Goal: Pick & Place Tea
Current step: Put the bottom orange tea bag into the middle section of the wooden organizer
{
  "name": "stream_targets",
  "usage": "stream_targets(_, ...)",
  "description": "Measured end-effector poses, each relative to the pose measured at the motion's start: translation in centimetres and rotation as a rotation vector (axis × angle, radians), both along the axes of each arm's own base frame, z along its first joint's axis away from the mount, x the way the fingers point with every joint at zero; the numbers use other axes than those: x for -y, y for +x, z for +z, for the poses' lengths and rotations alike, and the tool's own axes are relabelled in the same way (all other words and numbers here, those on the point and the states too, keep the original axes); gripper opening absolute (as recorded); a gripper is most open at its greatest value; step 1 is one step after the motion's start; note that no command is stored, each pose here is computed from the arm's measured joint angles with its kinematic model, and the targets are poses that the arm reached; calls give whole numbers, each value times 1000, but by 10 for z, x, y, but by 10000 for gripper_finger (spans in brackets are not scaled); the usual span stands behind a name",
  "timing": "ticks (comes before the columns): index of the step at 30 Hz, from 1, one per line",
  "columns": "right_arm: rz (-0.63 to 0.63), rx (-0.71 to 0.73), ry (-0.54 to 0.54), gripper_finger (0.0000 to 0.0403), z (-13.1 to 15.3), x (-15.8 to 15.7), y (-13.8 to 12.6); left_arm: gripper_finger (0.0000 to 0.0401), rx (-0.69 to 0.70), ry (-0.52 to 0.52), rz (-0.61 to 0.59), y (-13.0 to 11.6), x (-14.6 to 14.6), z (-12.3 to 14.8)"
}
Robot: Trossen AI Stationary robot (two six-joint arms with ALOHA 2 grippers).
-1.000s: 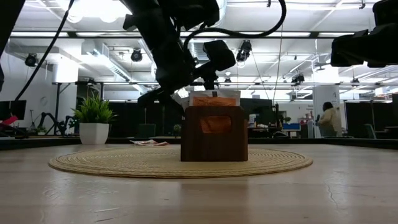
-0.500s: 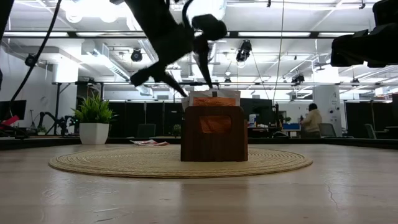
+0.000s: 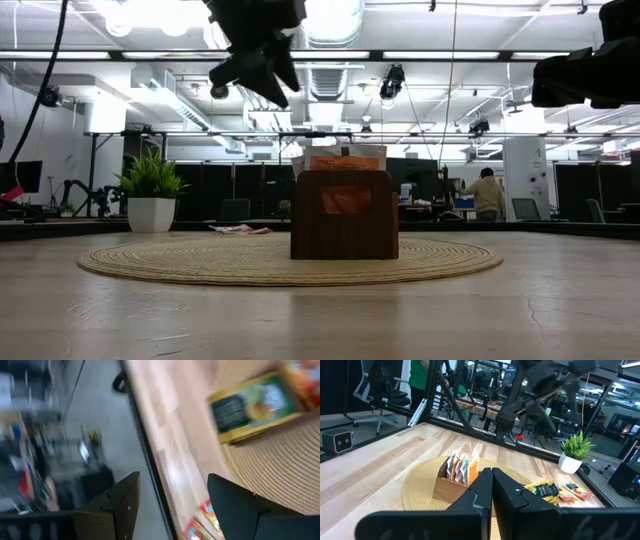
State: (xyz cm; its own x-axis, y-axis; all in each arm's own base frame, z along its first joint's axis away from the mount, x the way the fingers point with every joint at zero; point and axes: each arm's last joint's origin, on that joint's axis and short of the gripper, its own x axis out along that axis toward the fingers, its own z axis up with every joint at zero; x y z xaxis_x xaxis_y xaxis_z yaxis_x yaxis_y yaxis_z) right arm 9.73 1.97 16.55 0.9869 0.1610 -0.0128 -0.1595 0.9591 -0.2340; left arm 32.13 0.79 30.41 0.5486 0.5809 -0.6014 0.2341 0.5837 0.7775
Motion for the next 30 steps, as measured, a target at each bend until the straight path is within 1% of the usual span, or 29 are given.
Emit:
stream_targets(5, 0, 0, 0, 9, 0, 0, 0, 225, 152, -120, 217, -18, -31, 16)
stream_targets(9, 0, 0, 0, 8, 0, 0, 0, 225, 262, -199, 388, -29, -57, 22)
stream_targets(14, 0, 0, 0, 8, 0, 0, 0, 225, 317, -274, 591, -40, -86, 17)
stream_targets(16, 0, 0, 0, 8, 0, 0, 0, 225, 338, -322, 678, -45, -98, 13)
stream_targets(18, 0, 0, 0, 9, 0, 0, 0, 225, 349, -395, 760, -49, -109, 8)
stream_targets(20, 0, 0, 0, 8, 0, 0, 0, 225, 356, -494, 834, -54, -119, 2)
stream_targets(21, 0, 0, 0, 9, 0, 0, 0, 225, 353, -554, 865, -56, -123, -1)
stream_targets(23, 0, 0, 0, 8, 0, 0, 0, 225, 321, -676, 884, -57, -129, -8)
stream_targets(25, 0, 0, 0, 9, 0, 0, 0, 225, 281, -766, 903, -58, -134, -15)
stream_targets(27, 0, 0, 0, 9, 0, 0, 0, 225, 271, -827, 924, -58, -139, -20)
stream_targets(28, 0, 0, 0, 8, 0, 0, 0, 225, 262, -844, 937, -57, -141, -23)
stream_targets(30, 0, 0, 0, 8, 0, 0, 0, 225, 229, -857, 921, -55, -143, -29)
